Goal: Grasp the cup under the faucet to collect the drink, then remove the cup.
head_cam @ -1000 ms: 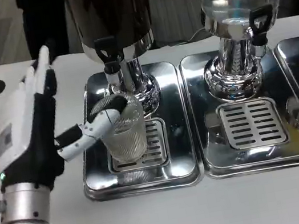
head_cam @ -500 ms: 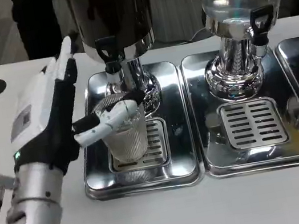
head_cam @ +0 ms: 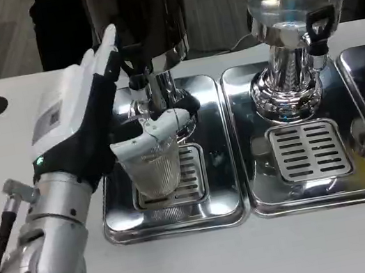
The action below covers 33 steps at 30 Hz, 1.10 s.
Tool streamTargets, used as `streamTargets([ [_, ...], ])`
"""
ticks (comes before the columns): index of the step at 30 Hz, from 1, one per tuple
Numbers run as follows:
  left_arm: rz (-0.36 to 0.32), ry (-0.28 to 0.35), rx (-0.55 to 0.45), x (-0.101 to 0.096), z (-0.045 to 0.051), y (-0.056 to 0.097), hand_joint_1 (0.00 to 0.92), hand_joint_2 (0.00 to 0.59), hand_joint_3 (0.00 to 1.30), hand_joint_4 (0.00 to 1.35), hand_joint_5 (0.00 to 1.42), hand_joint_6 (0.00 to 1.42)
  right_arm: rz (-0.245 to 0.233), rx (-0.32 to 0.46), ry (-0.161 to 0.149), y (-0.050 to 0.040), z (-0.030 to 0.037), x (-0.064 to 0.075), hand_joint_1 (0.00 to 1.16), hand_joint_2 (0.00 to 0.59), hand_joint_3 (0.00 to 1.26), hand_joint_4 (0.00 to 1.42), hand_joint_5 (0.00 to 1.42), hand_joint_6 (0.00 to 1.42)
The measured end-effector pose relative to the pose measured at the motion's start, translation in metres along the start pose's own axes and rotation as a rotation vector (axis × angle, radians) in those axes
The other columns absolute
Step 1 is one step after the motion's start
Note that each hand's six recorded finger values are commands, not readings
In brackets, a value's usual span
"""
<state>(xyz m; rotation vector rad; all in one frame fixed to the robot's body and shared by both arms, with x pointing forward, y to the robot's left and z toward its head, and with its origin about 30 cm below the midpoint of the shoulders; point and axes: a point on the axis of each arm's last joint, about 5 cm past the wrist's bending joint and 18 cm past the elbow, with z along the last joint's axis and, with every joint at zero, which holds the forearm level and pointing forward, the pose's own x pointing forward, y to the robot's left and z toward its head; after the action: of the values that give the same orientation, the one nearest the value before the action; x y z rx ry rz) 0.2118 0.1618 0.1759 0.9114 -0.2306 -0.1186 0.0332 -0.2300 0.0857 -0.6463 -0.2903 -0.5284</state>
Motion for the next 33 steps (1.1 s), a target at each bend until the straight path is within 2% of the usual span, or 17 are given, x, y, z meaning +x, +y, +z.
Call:
streamTargets([
  [4, -0.002, -0.007, -0.004, -0.003, 0.0017, -0.001, 0.37, 0.101, 0.14, 0.02, 0.03, 0.0, 0.0, 0.0, -0.001, 0.0, 0.0001, 0.0, 0.62, 0.586, 0.34, 0.25, 0.2, 0.05],
  [6, 0.004, -0.015, -0.006, -0.005, 0.0034, 0.0, 0.358, 0.094, 0.19, 0.15, 0.11, 0.0, 0.0, 0.001, -0.001, 0.0003, 0.0002, 0.0, 0.62, 0.586, 0.34, 0.24, 0.2, 0.05],
  [10, 0.026, -0.025, -0.013, -0.011, 0.0059, 0.001, 0.335, 0.093, 0.24, 0.25, 0.21, 0.0, 0.0, 0.003, 0.0, 0.0008, 0.0004, 0.0, 0.62, 0.586, 0.34, 0.24, 0.2, 0.05],
  [12, 0.055, -0.027, -0.015, -0.013, 0.0067, 0.004, 0.329, 0.089, 0.25, 0.26, 0.23, 0.0, 0.0, 0.004, -0.001, 0.0011, 0.0004, 0.0, 0.62, 0.586, 0.34, 0.24, 0.2, 0.05],
  [17, 0.076, -0.031, -0.027, -0.02, 0.0089, 0.006, 0.31, 0.088, 0.27, 0.27, 0.24, 0.0, 0.002, 0.005, -0.003, 0.0012, 0.0007, -0.001, 0.62, 0.586, 0.34, 0.24, 0.2, 0.05],
  [33, 0.078, -0.026, -0.05, -0.031, 0.0106, 0.004, 0.314, 0.093, 0.27, 0.28, 0.23, 0.0, 0.008, 0.003, -0.002, -0.0007, 0.0013, -0.004, 0.62, 0.586, 0.34, 0.24, 0.2, 0.05],
])
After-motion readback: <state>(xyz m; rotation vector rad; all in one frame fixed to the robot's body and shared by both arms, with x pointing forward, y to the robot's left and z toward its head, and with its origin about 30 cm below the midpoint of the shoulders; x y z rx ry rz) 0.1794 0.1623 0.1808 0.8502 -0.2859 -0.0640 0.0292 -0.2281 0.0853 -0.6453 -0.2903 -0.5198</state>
